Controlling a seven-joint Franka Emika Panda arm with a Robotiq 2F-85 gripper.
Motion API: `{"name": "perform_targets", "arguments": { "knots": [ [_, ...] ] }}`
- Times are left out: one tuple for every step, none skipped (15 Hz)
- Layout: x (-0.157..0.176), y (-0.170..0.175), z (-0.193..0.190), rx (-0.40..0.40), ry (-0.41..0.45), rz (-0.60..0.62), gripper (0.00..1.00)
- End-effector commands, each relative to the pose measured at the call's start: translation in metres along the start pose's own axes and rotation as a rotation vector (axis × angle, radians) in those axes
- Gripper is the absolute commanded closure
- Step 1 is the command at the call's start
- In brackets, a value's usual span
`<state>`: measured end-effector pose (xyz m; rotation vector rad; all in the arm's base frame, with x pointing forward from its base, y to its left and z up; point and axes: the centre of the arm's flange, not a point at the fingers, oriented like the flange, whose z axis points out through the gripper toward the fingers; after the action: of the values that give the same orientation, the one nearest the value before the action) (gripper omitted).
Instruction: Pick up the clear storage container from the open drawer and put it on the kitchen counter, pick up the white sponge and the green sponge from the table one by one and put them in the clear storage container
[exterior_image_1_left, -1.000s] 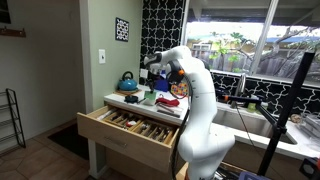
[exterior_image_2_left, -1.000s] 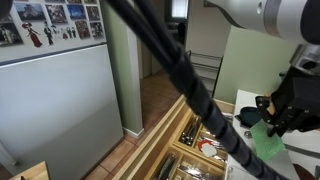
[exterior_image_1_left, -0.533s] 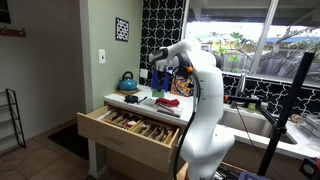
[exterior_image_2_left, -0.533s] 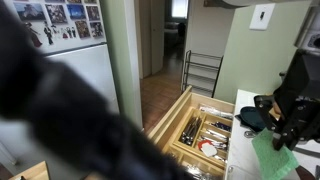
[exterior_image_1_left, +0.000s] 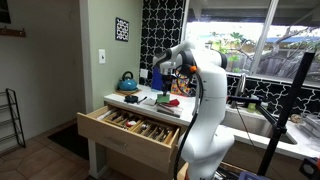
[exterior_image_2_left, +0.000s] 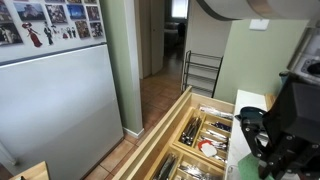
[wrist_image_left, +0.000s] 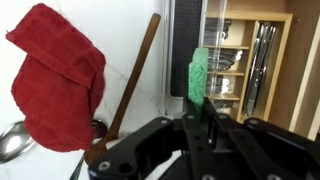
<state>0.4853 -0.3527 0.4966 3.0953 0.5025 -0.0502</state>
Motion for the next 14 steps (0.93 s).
{"name": "perform_targets", "arguments": {
  "knots": [
    [-0.013, -0.003, 0.016, 0.032, -0.005, 0.002, 0.97],
    [-0.013, -0.002, 0.018, 0.039, -0.015, 0.001, 0.97],
    [-0.014, -0.001, 0.02, 0.038, -0.026, 0.005, 0.97],
    [-0.015, 0.0, 0.022, 0.043, -0.035, 0.005, 0.97],
    [-0.016, 0.002, 0.023, 0.039, -0.037, 0.014, 0.97],
    [-0.016, 0.004, 0.025, 0.048, -0.033, 0.016, 0.97],
    [-0.016, 0.006, 0.026, 0.05, -0.029, 0.019, 0.97],
    [-0.016, 0.008, 0.027, 0.05, -0.028, 0.015, 0.97],
    [-0.016, 0.009, 0.029, 0.057, -0.028, 0.018, 0.97],
    [-0.016, 0.01, 0.03, 0.056, -0.031, 0.018, 0.97],
    [-0.016, 0.011, 0.032, 0.061, -0.034, 0.021, 0.87],
    [-0.016, 0.012, 0.033, 0.058, -0.036, 0.019, 0.84],
    [-0.015, 0.013, 0.035, 0.063, -0.038, 0.023, 0.7],
    [-0.015, 0.013, 0.036, 0.059, -0.043, 0.023, 0.6]
  ]
}}
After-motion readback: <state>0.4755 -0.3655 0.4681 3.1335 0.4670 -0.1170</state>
